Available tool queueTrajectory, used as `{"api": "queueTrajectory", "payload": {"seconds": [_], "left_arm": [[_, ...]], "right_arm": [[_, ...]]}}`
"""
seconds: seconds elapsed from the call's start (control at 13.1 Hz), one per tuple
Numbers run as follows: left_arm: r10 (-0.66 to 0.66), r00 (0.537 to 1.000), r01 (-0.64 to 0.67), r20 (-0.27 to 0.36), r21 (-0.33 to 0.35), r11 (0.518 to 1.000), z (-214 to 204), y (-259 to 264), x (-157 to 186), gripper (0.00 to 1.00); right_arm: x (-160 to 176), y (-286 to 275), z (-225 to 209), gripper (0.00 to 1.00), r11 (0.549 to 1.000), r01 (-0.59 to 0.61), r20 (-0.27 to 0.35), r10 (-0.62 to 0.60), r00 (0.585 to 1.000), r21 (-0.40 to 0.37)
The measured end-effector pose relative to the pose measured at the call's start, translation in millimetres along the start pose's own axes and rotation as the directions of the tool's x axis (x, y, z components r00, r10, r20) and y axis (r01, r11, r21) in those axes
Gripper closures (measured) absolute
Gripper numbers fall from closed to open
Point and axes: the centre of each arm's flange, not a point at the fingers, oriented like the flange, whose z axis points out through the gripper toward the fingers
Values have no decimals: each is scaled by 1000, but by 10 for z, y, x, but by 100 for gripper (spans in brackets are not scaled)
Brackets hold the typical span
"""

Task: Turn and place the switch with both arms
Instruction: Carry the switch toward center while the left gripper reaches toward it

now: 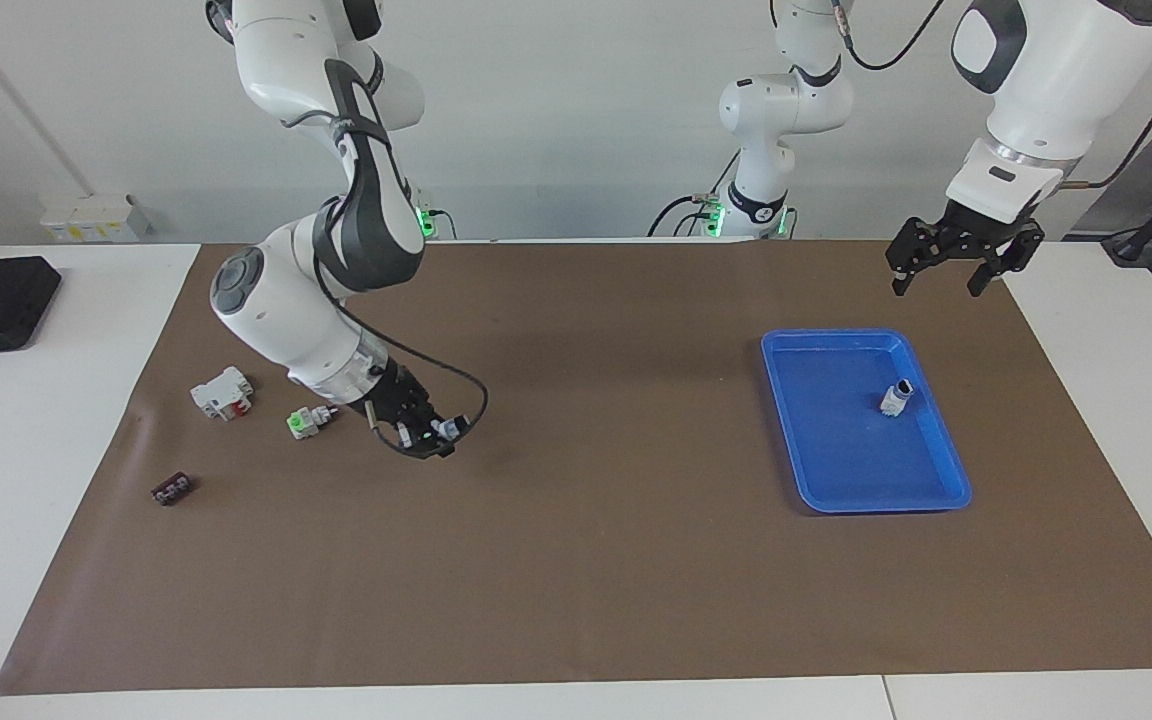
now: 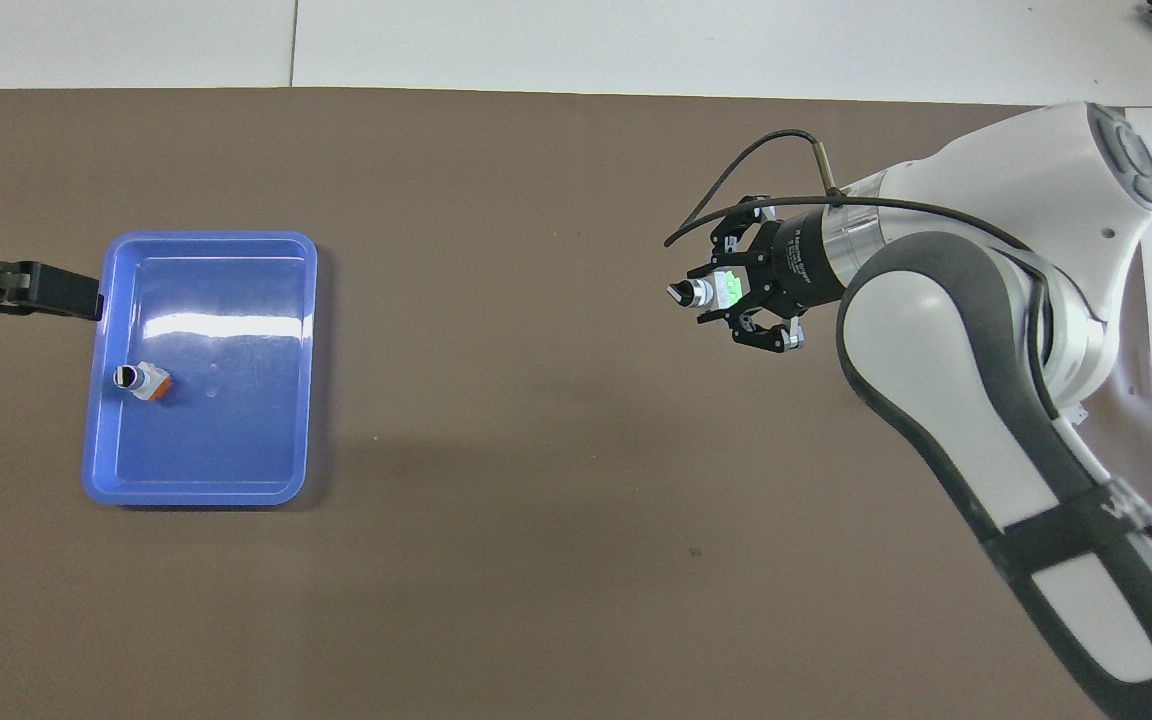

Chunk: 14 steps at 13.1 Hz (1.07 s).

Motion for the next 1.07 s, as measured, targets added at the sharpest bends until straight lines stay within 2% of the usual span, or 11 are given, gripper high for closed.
{"api": "queueTrajectory", "payload": {"seconds": [0.23,0.31,0.53,0.69,0.92,1.07], "left_arm": [[12,1000,-12,0,-2,1000,-1,70,4,0],[14,1000,-14,-2,-27,1000,-3,126,6,0],[-25,1000,23,-9,-228,973,-31,309,17,0],[-90,996,88,9,-315,945,-59,448,24,0],[-170,984,172,46,-463,869,-140,740,47,2],[-186,980,197,75,-533,823,-177,914,48,4]], "right_arm": [[-787,237,-203,58,992,-129,37,129,991,12],[-1008,302,-171,58,987,-162,43,162,986,9],[-1449,373,41,58,971,-236,69,233,970,34],[-1658,347,161,58,960,-263,106,253,962,94],[-1799,223,420,58,944,-287,153,263,953,163],[-1859,146,566,58,932,-307,180,274,945,193]]}}
